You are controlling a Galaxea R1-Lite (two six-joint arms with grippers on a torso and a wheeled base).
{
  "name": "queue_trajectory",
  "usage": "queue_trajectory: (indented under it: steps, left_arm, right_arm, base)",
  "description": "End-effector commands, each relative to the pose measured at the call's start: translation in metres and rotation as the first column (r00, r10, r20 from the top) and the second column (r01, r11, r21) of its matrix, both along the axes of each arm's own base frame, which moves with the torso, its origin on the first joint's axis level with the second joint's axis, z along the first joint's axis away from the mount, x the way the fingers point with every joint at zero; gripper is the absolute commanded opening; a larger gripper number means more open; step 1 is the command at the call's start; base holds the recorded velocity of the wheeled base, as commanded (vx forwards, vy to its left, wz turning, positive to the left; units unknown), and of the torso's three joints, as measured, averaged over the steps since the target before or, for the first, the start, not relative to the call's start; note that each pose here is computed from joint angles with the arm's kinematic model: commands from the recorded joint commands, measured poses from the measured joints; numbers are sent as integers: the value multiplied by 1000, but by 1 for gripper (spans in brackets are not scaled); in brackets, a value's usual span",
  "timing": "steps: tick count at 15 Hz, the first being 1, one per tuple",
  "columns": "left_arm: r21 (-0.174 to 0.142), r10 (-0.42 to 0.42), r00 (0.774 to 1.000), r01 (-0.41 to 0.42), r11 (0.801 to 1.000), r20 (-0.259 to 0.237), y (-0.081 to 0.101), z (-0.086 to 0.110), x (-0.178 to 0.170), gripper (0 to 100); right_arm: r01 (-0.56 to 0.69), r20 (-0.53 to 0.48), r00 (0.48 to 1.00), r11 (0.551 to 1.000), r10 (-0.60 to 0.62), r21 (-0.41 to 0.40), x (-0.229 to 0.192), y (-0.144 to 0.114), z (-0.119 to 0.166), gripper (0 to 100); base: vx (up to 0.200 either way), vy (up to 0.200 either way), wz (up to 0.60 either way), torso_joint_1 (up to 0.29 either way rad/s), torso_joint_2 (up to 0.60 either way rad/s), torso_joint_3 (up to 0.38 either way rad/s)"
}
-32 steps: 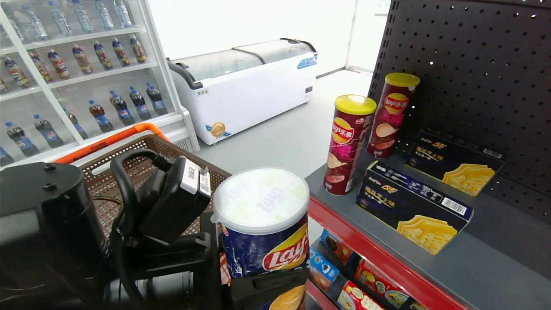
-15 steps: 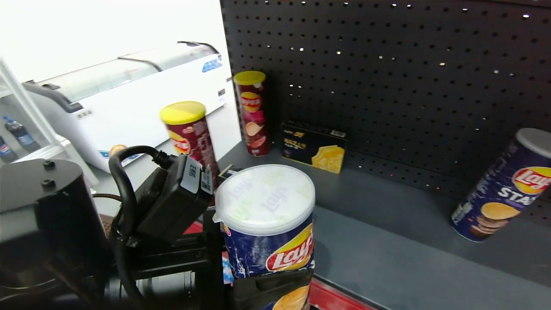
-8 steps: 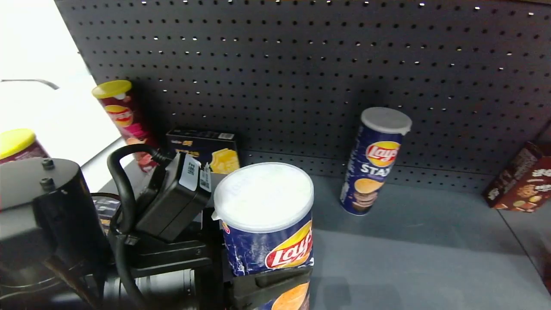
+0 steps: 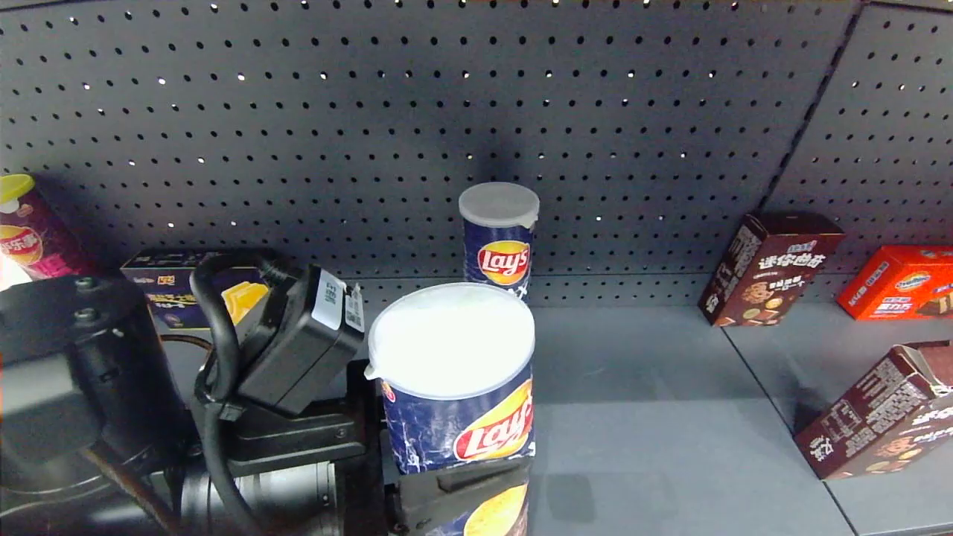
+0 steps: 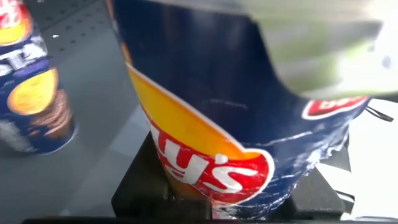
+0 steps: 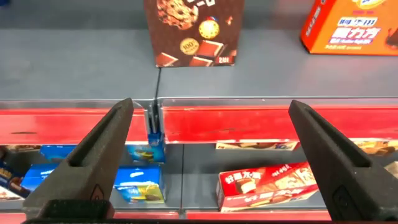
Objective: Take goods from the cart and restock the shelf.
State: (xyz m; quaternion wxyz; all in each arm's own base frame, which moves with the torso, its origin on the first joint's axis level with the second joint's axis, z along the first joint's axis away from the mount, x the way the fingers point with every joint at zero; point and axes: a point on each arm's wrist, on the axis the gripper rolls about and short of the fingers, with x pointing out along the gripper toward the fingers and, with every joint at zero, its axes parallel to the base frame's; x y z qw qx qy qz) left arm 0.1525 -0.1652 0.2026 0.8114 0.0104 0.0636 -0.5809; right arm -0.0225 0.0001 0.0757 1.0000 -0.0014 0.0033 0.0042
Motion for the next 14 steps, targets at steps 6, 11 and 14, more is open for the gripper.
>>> queue_trajectory:
  steps: [6,11,14]
  left_arm:
    - [-32,131,991,-130,991,30,32,8,7,0]
    - [-24,242,969,-241,970,47,51,7,19,0]
    - [-16,250,966,-249,968,68,52,7,22,0]
  right_arm:
    - [-1,0,1000,1000,1,0,0,0,0,100]
    - [-1,-1,1000,1000,1,0,0,0,0,100]
    - [-1,-1,1000,1000,1,-2,0,0,0,100]
  base:
    - [0,0,0,0,0,0]
    - [0,0,0,0,0,0]
    - [0,0,0,0,0,0]
